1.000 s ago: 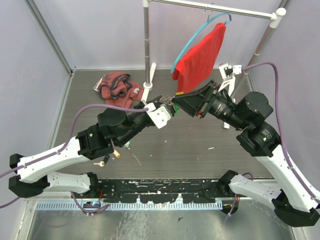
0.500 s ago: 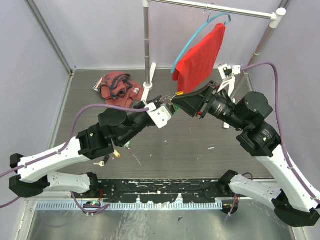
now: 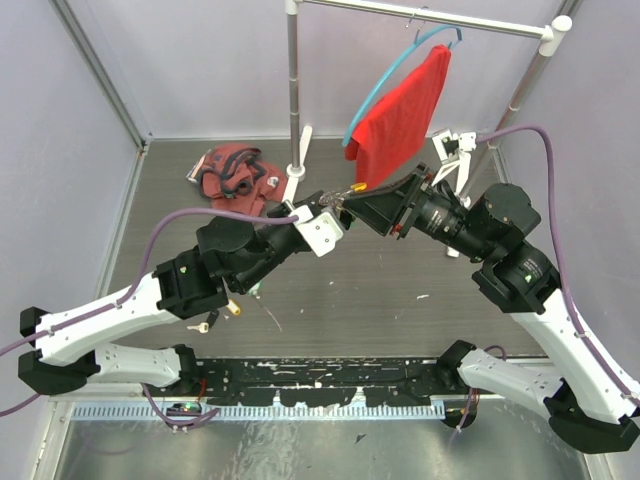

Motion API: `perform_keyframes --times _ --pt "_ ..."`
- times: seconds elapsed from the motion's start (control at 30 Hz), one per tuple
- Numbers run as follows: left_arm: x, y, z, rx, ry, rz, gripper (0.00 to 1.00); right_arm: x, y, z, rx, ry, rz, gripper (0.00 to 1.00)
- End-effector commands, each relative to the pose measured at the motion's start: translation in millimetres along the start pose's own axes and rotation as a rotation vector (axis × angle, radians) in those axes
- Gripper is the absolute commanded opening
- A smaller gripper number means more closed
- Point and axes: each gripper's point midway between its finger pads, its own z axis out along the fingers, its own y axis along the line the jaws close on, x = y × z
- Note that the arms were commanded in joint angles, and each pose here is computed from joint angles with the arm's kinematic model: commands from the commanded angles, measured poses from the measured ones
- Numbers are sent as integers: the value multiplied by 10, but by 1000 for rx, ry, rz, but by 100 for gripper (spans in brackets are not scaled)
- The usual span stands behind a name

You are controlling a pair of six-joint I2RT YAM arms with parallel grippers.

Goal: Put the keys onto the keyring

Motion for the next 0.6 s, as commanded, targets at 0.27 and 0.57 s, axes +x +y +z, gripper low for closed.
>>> perform_keyframes --times 0.27,0.57 --pt "-331 238 -18 -65 -93 -67 0 33 -17 58 -22 6 -34 34" --pt "-305 229 -8 -66 -86 -64 0 42 -4 68 -37 7 -40 31"
